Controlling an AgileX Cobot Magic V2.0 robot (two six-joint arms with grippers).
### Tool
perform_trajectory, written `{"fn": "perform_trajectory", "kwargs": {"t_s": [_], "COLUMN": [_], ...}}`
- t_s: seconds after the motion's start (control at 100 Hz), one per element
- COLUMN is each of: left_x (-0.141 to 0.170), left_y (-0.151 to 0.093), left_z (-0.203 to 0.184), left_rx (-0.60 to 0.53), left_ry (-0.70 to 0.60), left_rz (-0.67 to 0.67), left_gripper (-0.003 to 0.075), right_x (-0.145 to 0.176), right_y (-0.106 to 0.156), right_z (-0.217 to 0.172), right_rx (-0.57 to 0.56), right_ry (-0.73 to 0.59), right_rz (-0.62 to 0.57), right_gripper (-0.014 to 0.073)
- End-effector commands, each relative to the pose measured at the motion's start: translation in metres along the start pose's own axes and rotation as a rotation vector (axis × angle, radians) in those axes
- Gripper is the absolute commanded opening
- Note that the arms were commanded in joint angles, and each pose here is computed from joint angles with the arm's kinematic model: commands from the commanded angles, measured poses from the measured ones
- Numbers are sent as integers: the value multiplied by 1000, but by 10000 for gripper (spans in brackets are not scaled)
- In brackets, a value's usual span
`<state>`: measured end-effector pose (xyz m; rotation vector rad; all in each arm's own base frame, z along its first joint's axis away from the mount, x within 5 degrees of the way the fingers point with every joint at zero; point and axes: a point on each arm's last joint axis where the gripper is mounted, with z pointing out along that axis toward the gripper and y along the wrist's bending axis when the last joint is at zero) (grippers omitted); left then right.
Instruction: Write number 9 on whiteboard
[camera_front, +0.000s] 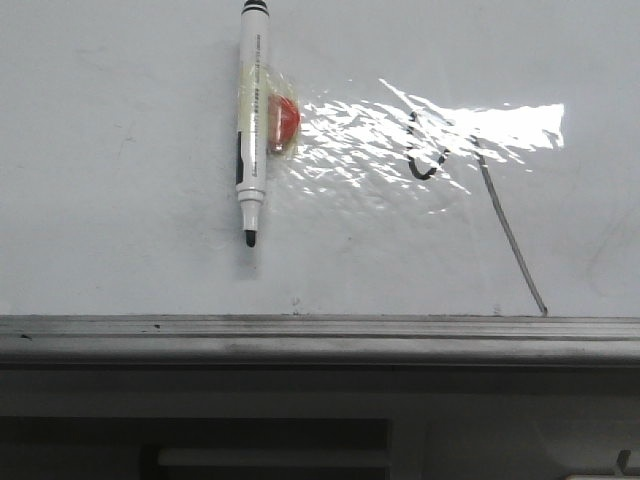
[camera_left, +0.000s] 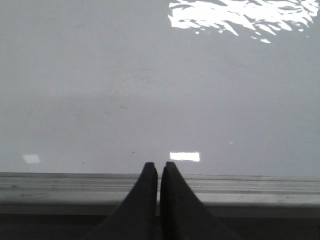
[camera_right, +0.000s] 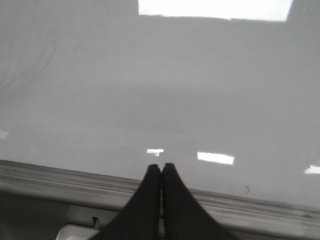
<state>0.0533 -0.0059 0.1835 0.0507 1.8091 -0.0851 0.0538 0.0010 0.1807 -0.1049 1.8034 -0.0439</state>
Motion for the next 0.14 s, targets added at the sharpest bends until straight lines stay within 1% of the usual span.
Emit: {"fn": "perform_trajectory", "kwargs": {"t_s": [0.0, 0.13], "left_x": [0, 0], "left_y": [1, 1], "left_z": [0, 0], "left_rx": [-5, -5], "left_ry": [-56, -56], "left_rz": [-13, -13], "left_gripper": [-20, -20], "right_x": [6, 6], "right_y": [0, 0], "right_z": [1, 1], "right_rx": [12, 12], "right_ry": [-15, -15], "right_rz": [-18, -18], "right_gripper": [-61, -61]}}
